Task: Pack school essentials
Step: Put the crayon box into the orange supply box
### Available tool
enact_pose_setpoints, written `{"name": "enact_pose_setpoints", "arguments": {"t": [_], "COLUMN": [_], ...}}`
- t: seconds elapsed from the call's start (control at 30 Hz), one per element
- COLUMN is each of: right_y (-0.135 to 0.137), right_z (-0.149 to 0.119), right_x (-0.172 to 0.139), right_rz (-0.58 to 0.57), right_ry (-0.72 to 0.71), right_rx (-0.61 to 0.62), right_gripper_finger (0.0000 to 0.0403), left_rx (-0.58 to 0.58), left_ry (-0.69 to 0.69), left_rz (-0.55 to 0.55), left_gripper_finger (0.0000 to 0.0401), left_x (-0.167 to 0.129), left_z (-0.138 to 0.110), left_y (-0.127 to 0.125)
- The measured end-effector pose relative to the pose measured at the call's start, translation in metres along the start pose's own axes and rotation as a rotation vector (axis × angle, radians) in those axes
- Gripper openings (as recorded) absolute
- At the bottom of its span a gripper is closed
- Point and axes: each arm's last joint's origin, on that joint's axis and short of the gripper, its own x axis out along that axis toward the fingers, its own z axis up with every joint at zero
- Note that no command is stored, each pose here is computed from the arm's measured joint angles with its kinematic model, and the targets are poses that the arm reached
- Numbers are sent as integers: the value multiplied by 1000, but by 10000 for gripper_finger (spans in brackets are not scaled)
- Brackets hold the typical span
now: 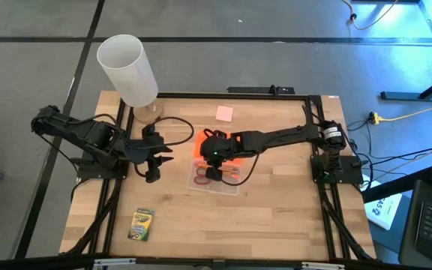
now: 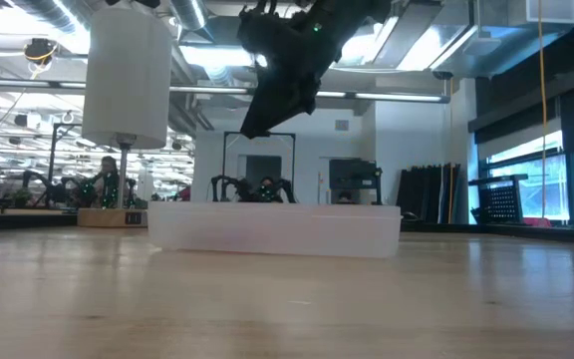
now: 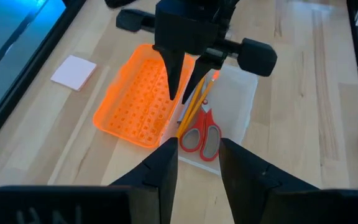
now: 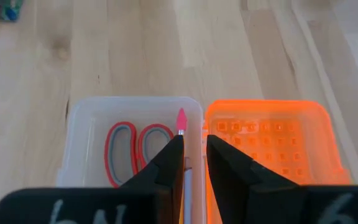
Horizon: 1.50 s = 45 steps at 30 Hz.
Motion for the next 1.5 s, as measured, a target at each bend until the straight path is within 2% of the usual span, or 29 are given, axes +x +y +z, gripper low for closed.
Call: {"name": "enact_pose_setpoints", "arguments": {"t": [0.2,0.43,0.57,0.63,0.87,1.0,1.17,1.37,1.5], "right_y": [-5,-41,-52,-53,-51,-47,-41,-29,-18], "right_z": [6,17,17,15,8,8,7,7,6], "right_x": [-25,-74,-89,-90,-90,-92,-93,-94,-95], "right_rz": [-13,-68,-85,-88,-83,-53,41,72,94], "right_ry": [-24,-94,-94,-66,0,5,2,-1,-5], "right_rx": [-20,54,52,25,-48,-79,-142,-225,-300], "right_gripper_finger": [74,74,74,74,68,53,37,29,29], "left_rx": [-41,-101,-141,-201,-518,-621,-691,-723,-723], "left_ry": [12,13,40,63,154,246,367,431,471], "left_rz": [6,17,43,62,125,83,53,-57,-51], "left_gripper_finger": [110,110,110,110,110,110,110,110,110], "left_x": [0,1,2,2,-1,5,15,21,22], "left_z": [-1,-1,-3,-5,-20,-34,-51,-60,-72], "left_y": [1,3,6,8,7,-3,-24,-62,-82]}}
